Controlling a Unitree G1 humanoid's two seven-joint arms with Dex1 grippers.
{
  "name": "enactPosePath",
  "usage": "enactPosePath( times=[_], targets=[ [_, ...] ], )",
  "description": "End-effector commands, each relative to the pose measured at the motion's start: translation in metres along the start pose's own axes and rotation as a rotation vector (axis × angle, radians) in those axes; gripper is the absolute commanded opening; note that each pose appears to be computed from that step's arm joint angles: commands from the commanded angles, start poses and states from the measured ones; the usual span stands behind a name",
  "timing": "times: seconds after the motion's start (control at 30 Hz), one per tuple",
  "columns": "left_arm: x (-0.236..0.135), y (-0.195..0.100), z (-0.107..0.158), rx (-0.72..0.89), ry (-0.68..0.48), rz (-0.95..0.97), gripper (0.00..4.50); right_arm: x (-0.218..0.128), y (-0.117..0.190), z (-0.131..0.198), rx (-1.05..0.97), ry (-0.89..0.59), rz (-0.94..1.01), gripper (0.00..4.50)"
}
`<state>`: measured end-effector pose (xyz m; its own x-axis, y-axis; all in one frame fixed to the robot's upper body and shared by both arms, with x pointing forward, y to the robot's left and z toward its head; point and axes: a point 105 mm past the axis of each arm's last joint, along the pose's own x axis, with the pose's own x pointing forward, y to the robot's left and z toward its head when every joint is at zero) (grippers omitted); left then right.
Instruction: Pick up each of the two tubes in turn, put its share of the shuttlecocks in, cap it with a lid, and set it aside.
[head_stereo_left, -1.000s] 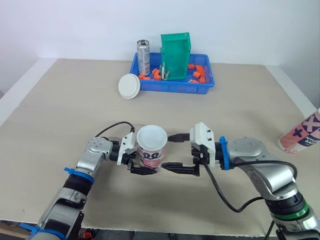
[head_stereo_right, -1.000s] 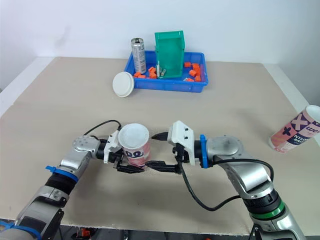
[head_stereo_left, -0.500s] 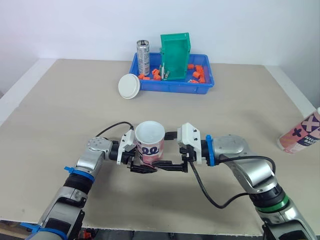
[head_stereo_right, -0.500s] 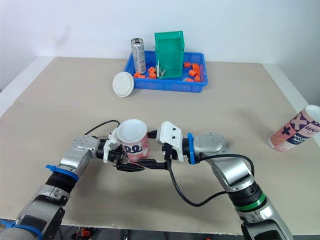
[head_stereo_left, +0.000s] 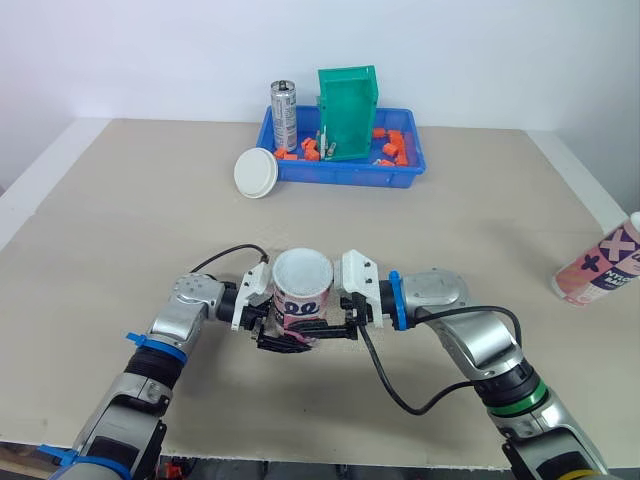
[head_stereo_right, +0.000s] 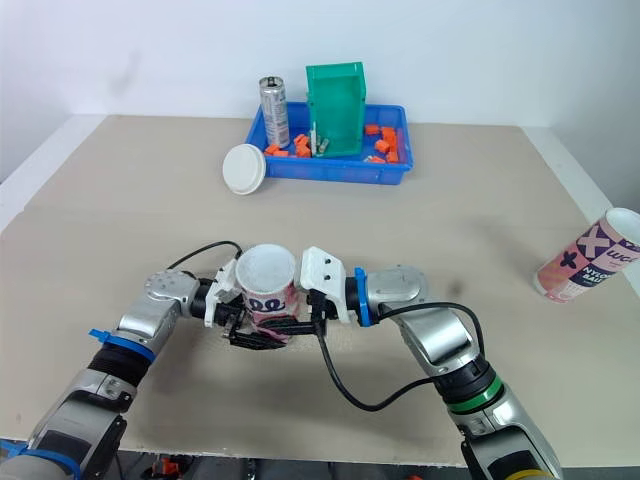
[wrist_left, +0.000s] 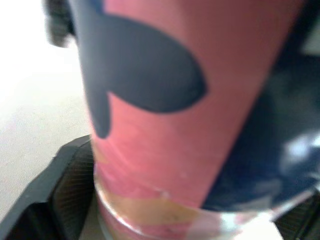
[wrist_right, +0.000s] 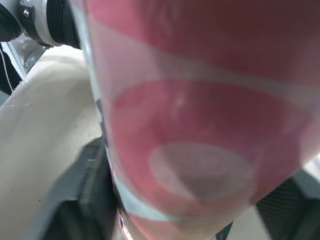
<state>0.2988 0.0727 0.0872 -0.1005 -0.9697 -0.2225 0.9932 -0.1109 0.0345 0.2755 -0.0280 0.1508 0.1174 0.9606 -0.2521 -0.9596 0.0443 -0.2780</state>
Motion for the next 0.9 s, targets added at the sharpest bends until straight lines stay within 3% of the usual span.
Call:
enactPosePath(
  times=[0.03, 0.47, 0.63, 0.9],
  targets=[
    [0.005, -0.011, -0.021, -0.066, 0.05, -0.037, 4.5, -0.001, 0.001, 0.022, -0.05, -0.068, 0.003, 2.63],
    [-0.022, -0.007, -0.015, -0.083, -0.007, 0.091, 4.5, -0.039, 0.0, 0.034, -0.002, -0.1, -0.05, 2.63],
    [-0.04, -0.007, 0.009, -0.047, -0.077, 0.162, 4.5, -0.069, -0.008, 0.023, -0.006, -0.019, -0.146, 2.63],
    [-0.055, -0.011, 0.032, 0.028, -0.136, 0.264, 4.5, -0.167, -0.085, 0.003, 0.004, 0.108, -0.674, 2.63]
  ],
)
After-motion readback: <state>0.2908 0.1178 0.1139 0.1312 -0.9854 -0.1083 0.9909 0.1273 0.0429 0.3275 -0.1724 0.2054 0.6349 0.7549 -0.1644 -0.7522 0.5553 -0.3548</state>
